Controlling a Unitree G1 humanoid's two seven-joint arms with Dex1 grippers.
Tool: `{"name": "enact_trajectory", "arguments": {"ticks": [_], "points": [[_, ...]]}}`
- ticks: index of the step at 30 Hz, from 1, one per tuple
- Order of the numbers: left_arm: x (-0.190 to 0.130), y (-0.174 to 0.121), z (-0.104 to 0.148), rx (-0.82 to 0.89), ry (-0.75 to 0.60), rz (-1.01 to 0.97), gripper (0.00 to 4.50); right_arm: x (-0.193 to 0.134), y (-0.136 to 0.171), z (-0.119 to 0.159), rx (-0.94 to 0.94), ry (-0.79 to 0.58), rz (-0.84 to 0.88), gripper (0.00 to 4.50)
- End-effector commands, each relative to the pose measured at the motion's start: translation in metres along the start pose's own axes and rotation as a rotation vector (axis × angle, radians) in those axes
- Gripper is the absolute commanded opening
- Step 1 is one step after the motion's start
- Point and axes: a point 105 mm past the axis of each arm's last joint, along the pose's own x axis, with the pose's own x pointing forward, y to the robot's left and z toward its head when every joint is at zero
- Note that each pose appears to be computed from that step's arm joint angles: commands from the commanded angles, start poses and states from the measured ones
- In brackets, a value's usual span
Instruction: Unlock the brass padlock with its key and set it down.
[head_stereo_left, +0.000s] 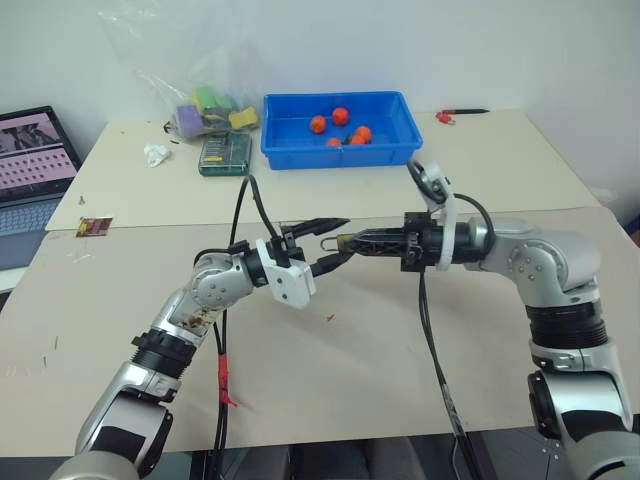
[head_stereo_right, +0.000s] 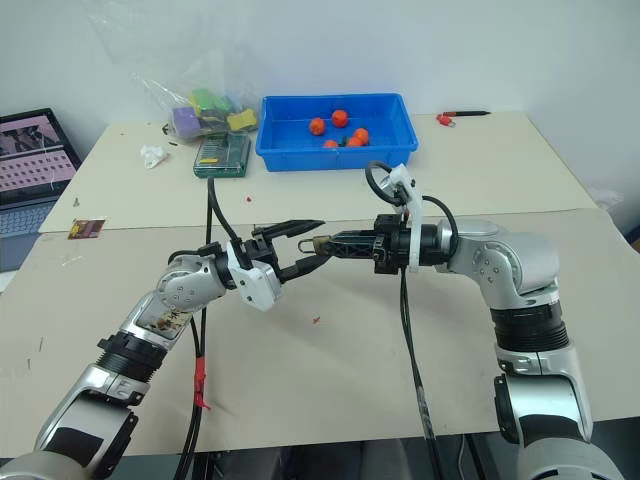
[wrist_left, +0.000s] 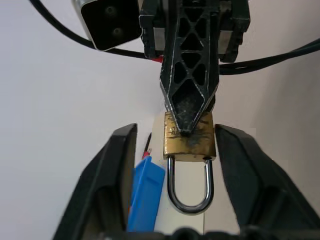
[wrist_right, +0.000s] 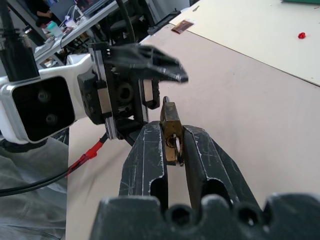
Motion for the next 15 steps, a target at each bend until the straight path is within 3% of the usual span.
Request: {"name": "enact_trajectory", "arguments": {"ticks": [1,2,8,12,15], "points": [[-0.01,0.007,-0.007,-0.048,0.034,0.007,4.21,-0.003,0.006,0.009,-0.058,-0.014,0.015,0.1],[-0.016,0.004,-0.015,-0.088,0.071,-0.011,4.48,-0.004,0.005,0.009,-0.06,-0.014,0.012,0.1],[-0.04,0.002,-0.047,-0.335,0.207,-0.006,4.48,-0.009,0.003,0.013,-0.074,-0.021,0.003,0.1],[-0.044,0.006,-0.059,-0.631,0.225,0.055,4.48,-0.015,0.024,0.023,-0.158,-0.075,0.108,0.1],[-0.042,0.004,-0.058,-0.803,0.206,0.066,3.81,-0.019,0.032,0.023,-0.182,-0.1,0.158,0.1]]}}
